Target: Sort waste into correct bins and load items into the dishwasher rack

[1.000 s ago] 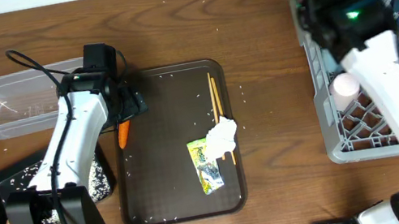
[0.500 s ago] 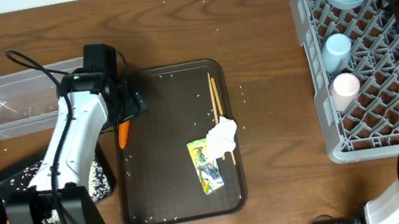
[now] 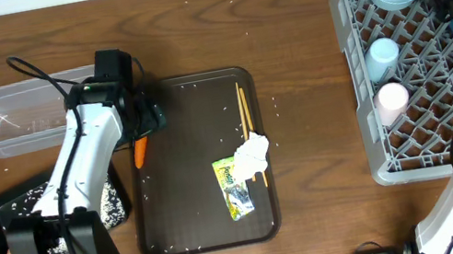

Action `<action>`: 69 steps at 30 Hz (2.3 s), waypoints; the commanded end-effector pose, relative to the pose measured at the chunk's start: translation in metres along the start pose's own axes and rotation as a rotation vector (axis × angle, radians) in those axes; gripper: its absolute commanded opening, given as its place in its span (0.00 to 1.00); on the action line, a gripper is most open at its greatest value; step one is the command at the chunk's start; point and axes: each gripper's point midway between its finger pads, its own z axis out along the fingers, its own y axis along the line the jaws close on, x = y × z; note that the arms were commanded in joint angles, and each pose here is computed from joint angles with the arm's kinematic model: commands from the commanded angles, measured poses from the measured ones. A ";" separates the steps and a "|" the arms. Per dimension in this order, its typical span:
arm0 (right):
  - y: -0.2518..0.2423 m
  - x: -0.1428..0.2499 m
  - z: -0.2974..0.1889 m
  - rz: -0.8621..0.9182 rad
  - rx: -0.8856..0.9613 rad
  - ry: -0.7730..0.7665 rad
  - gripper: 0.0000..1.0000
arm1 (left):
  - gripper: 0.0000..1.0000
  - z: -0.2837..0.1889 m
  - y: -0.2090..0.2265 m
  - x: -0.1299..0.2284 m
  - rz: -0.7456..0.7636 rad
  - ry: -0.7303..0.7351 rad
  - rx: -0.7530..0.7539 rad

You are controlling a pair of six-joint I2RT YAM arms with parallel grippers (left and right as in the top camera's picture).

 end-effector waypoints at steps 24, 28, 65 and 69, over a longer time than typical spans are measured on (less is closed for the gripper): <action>-0.004 0.011 0.029 -0.040 -0.019 0.050 0.01 | 0.98 -0.002 0.003 -0.001 0.009 -0.008 -0.011; -0.019 -0.021 -0.006 -0.053 0.040 -0.060 0.01 | 0.98 -0.002 0.004 -0.001 0.009 -0.008 -0.011; -0.017 0.035 0.001 -0.048 0.030 0.163 0.46 | 0.98 -0.002 0.003 -0.001 0.010 -0.008 -0.010; -0.015 0.041 0.025 -0.021 0.032 0.172 0.41 | 0.98 -0.002 0.003 -0.001 0.009 -0.008 -0.011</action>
